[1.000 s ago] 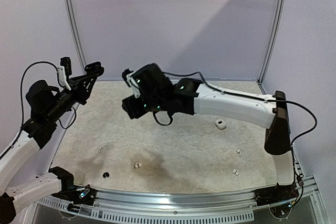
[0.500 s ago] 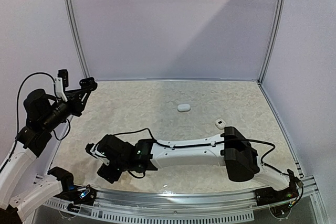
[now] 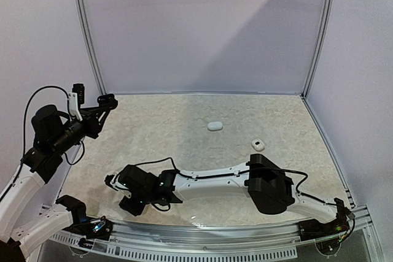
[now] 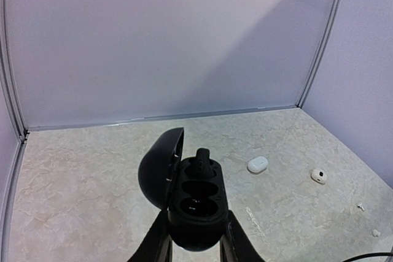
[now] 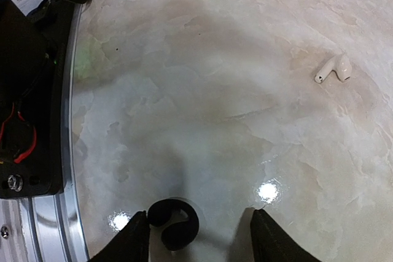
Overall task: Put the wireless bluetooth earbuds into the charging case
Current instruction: Pick up the left earbud from the center of the board, then place the left earbud at the center of the board.
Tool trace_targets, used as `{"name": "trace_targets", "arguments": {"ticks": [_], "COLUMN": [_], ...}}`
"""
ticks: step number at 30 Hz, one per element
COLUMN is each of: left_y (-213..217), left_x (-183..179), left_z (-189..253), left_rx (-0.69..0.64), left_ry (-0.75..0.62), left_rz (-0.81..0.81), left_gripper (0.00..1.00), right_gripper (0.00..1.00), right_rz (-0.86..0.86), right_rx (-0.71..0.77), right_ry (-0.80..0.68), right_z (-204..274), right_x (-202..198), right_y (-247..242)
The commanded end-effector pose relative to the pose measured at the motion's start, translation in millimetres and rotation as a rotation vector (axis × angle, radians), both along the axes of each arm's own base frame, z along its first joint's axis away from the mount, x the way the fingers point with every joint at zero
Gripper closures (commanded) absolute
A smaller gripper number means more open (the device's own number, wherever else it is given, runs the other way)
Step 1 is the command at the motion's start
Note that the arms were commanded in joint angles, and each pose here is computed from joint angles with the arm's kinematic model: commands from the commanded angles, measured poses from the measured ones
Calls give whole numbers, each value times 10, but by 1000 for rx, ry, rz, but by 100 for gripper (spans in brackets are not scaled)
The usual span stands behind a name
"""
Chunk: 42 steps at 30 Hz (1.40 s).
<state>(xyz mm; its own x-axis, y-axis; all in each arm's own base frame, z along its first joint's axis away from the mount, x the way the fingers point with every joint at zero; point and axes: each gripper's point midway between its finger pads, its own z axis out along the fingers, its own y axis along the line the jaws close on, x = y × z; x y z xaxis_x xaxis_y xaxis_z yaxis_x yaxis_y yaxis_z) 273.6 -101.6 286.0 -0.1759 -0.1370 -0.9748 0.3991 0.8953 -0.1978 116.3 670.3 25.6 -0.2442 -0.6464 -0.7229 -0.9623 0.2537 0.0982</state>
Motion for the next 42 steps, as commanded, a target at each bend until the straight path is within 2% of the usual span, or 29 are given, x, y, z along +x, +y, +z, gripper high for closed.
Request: {"name": "trace_targets", "arguments": {"ticks": [1,6,13,18,22,27,31,35,42], "left_y": [28,32,26,14,3,-12,-68,-234,-591], "left_x": [11,26,45,52,58,57,54,38,-130], "left_z": [13,2,-16,2,1,13,6,-139,-300], "left_rx": [12,20,33,37,40,38,40,29,-1], "left_ry": [-26,-25,-24,-30,-30,-32,-26,44,95], "left_rz": [8,12,10,3,-3,-12,-45,-142,-328], "left_gripper": [100,100,100,100,100,100,100,100,100], "right_gripper": [50,65,77,81,82,83,83,84,84], "right_rz": [31,70,58,-8,-83,-166,-255,-392,-605], "right_rx": [-27,-32,-21,7,98,127,56,-78,-196], "right_ry": [-21,-18,-40,-93,-120,-171,-218,-226,-204], "right_z": [-196,-234,-129,96,547,903,901,654,467], "right_x": [-44,-132,-93,97,302,537,726,879,822], "right_y": [8,11,14,-54,-167,-400,-812,-1547,-2647]}}
